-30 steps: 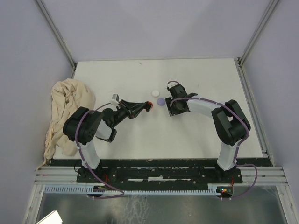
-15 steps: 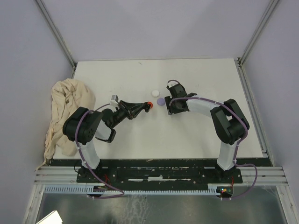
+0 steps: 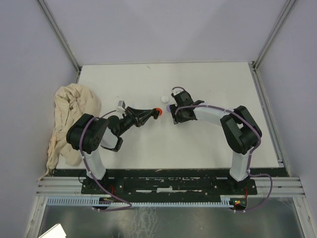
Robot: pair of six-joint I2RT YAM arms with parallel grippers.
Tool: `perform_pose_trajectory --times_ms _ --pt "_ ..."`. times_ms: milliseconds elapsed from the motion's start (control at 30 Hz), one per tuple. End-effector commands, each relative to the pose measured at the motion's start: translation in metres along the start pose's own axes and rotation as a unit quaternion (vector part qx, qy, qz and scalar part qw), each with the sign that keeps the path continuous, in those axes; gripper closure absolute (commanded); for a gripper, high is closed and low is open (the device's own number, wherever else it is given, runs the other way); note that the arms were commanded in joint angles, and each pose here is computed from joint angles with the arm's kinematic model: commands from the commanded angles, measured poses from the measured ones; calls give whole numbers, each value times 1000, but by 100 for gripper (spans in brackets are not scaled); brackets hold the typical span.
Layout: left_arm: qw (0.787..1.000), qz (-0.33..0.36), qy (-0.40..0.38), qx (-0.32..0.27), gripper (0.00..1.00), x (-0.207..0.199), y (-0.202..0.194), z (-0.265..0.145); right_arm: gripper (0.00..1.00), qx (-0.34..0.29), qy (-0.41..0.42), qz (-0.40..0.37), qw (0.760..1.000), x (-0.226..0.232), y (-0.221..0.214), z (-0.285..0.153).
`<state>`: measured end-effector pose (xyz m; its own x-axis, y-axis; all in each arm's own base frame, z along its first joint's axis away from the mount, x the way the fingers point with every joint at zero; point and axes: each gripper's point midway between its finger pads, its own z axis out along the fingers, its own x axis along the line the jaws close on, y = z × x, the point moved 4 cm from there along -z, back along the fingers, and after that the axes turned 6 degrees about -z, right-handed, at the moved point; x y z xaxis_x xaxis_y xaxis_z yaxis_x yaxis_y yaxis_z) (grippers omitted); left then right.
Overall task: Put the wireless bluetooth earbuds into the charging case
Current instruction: Pick up the earbud from the center of the board.
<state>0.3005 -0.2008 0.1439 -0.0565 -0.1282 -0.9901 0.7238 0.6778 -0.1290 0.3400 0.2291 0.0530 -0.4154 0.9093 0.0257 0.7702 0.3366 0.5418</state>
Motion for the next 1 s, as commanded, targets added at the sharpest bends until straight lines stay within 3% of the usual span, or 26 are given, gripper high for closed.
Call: perform_pose_trajectory --times_ms 0,300,967 --pt "998 28 -61 14 97 -28 -6 -5 40 -49 -26 4 998 -5 27 -21" --pt "997 28 -65 17 97 -30 -6 -5 40 -64 -72 8 995 -25 36 -45" --pt "997 27 -64 16 97 -29 -5 -6 50 -38 -70 37 996 -34 41 -6"
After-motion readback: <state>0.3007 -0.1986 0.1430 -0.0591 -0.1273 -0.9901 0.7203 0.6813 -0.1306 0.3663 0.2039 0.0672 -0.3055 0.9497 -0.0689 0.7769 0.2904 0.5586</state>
